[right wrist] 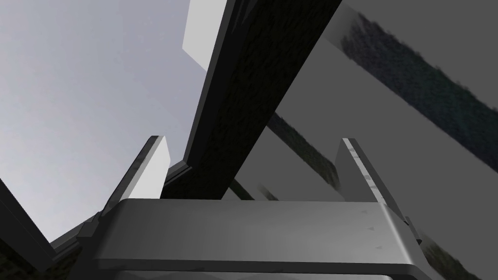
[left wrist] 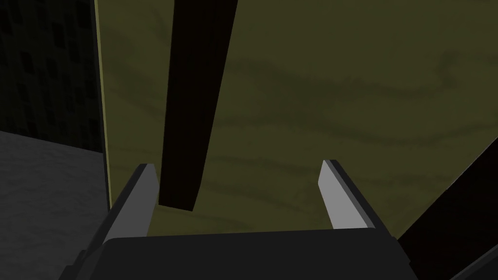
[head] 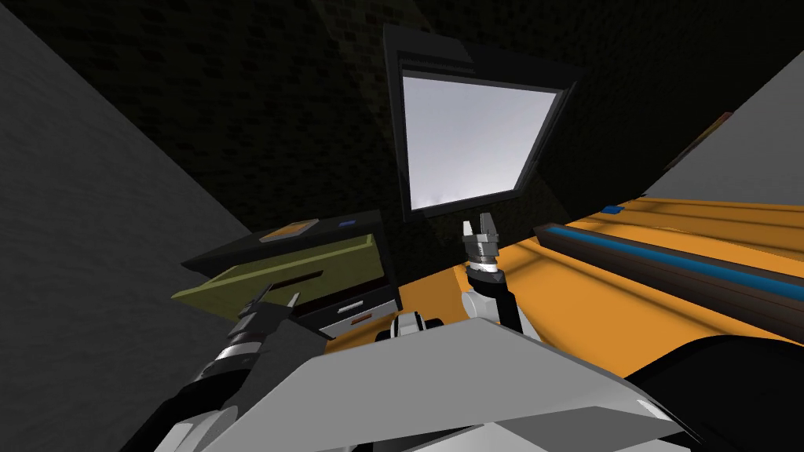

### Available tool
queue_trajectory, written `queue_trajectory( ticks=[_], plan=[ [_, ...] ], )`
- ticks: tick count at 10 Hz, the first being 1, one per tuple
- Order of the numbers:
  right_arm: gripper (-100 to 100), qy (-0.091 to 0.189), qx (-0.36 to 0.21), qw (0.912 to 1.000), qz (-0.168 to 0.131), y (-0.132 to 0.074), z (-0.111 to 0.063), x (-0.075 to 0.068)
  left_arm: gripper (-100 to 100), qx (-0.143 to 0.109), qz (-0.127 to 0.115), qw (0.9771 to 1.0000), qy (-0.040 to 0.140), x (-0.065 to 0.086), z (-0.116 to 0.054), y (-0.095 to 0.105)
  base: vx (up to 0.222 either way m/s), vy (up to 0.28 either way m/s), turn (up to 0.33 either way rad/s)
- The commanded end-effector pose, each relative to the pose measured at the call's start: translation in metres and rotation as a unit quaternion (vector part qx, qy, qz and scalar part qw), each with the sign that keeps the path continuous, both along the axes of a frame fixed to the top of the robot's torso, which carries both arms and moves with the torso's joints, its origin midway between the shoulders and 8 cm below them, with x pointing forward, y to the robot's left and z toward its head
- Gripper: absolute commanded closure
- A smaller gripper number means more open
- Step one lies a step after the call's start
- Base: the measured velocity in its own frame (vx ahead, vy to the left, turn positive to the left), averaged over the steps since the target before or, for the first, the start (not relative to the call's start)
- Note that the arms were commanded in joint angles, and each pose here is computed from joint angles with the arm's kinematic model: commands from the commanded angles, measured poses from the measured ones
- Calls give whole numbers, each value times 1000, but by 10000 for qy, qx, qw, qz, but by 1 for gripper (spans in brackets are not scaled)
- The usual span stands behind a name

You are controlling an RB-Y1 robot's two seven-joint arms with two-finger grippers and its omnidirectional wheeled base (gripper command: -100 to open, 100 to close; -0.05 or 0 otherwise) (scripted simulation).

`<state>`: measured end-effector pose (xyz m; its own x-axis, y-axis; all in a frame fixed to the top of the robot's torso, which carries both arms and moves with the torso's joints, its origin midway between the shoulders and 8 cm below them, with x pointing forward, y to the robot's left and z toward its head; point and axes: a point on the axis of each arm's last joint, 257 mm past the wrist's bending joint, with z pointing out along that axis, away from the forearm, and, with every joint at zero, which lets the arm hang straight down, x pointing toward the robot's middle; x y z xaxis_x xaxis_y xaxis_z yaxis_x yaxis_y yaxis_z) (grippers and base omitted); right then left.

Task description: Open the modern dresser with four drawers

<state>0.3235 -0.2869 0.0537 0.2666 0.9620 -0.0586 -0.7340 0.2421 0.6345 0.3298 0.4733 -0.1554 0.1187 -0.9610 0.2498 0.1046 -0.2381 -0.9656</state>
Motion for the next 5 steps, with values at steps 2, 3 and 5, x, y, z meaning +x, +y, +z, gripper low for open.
queue_trajectory(
  ticks=[2,3,5],
  plan=[
    [0,0,1,10000,0,0,0,0,100,-55,104,9999,126,-6,-8,33,-12,-112,-81],
    [0,0,1,10000,0,0,0,0,100,-43,157,9997,190,-8,-13,39,-32,-68,8],
    [0,0,1,10000,1,0,0,0,100,-19,209,9998,55,-10,7,69,-32,-128,-55]
  ],
)
